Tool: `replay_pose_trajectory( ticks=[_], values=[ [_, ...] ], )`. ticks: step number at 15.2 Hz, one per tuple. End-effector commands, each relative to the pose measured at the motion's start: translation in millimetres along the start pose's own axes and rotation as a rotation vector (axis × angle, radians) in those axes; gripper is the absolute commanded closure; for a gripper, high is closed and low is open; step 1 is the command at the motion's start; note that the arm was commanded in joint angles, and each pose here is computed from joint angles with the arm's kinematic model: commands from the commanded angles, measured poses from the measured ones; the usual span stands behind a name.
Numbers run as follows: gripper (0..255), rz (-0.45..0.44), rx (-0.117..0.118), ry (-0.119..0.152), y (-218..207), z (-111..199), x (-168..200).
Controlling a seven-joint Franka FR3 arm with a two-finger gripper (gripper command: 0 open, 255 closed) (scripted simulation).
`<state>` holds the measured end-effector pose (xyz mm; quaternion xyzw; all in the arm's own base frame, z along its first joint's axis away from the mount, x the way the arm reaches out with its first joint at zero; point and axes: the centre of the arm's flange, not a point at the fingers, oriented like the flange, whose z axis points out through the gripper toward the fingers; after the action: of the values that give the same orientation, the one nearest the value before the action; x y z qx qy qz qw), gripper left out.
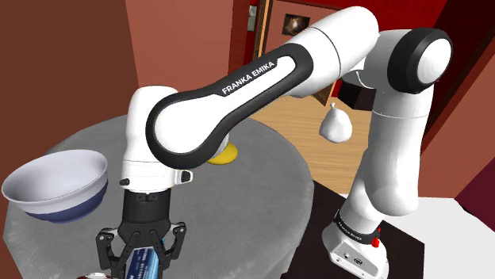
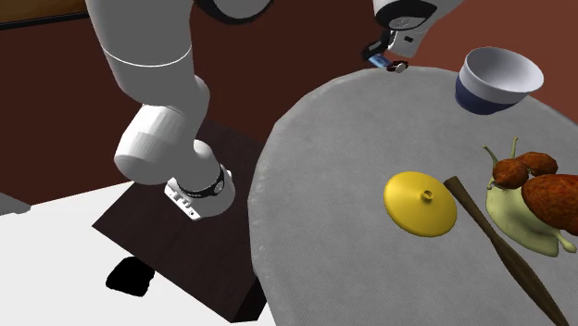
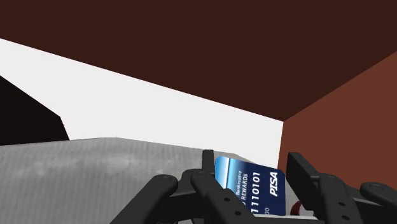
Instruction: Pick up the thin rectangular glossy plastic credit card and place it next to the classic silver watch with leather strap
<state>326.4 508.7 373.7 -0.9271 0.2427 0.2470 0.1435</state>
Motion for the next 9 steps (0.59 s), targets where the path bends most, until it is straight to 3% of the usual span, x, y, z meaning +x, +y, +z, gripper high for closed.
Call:
replay_pose_trajectory(
  ticks=[1, 9],
  values=[
    [255, 0.0, 0.0, 0.0, 2.4, 8.5, 6.1],
    [255, 0.0, 0.0, 0.0, 8.2, 41.4, 26.8]
  ],
)
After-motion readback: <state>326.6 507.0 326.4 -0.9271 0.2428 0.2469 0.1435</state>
